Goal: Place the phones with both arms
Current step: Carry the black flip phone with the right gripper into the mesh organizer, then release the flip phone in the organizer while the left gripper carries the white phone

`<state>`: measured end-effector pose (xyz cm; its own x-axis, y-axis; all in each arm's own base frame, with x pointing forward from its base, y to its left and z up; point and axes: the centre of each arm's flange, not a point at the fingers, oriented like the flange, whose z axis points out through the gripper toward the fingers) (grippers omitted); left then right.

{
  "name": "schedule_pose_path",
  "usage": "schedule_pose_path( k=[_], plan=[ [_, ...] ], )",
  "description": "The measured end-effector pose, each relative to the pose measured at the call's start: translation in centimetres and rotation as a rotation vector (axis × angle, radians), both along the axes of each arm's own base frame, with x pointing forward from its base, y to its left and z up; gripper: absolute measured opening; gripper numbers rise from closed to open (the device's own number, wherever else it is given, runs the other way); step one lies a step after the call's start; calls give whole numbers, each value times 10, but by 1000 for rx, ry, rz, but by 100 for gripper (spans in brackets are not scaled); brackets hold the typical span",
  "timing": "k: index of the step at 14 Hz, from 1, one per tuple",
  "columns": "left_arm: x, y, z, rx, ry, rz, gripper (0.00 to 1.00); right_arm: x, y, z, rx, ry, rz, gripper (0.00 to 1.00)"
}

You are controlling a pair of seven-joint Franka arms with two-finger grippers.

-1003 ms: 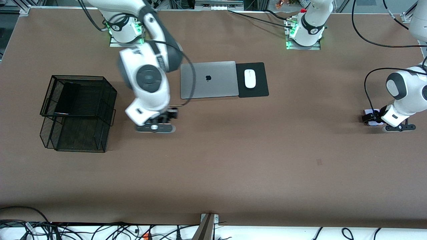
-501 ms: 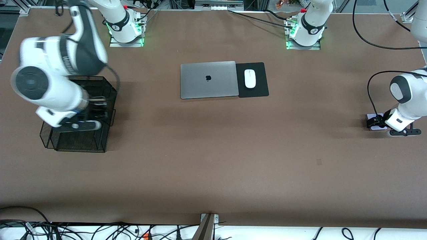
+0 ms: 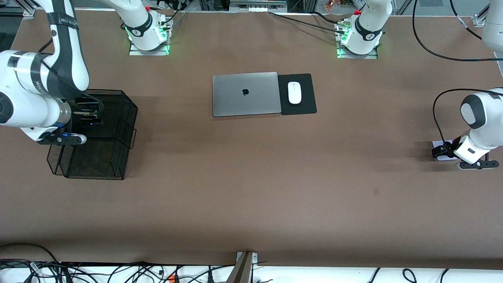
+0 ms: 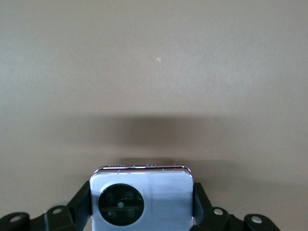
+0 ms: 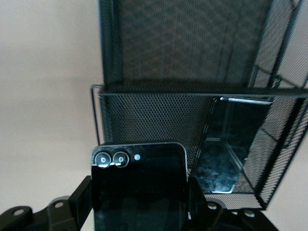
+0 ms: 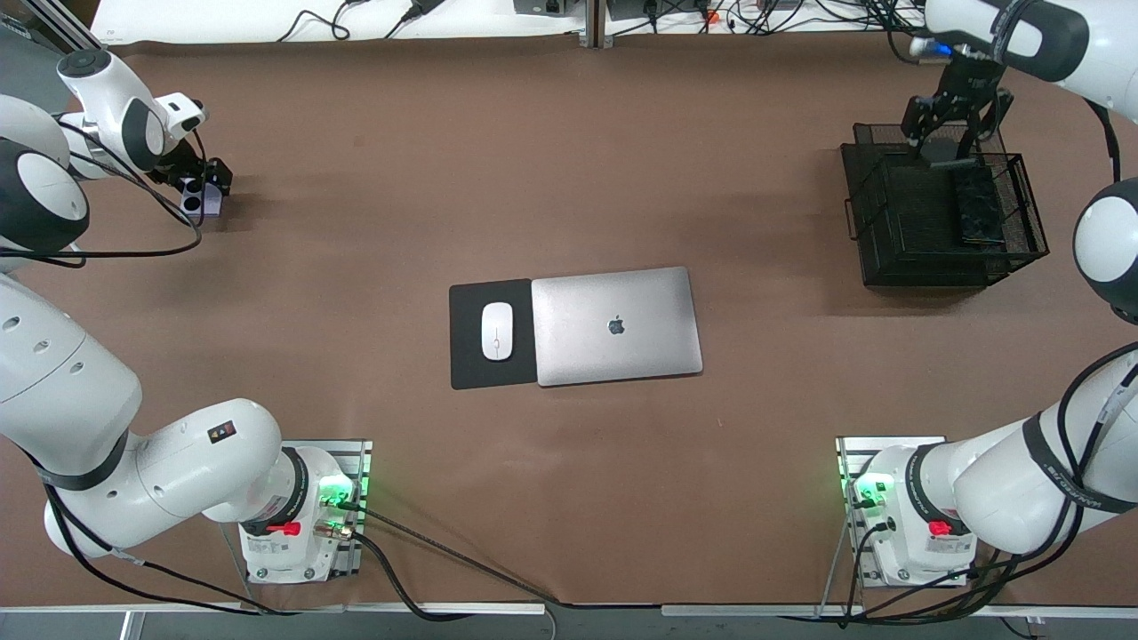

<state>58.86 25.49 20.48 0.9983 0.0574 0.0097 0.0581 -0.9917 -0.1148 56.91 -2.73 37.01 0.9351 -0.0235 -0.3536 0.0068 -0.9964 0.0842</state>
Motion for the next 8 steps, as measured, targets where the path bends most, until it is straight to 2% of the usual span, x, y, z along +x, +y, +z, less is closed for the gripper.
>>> schedule_pose_path(
  k=[4, 8],
  plan=[
    [22, -39, 7, 4, -19, 32, 85, -19, -16, -40, 24, 1, -50, 81],
    [45, -86, 16, 7, -30, 39, 85, -28, -27, -54, 31, 2, -84, 81]
  ],
)
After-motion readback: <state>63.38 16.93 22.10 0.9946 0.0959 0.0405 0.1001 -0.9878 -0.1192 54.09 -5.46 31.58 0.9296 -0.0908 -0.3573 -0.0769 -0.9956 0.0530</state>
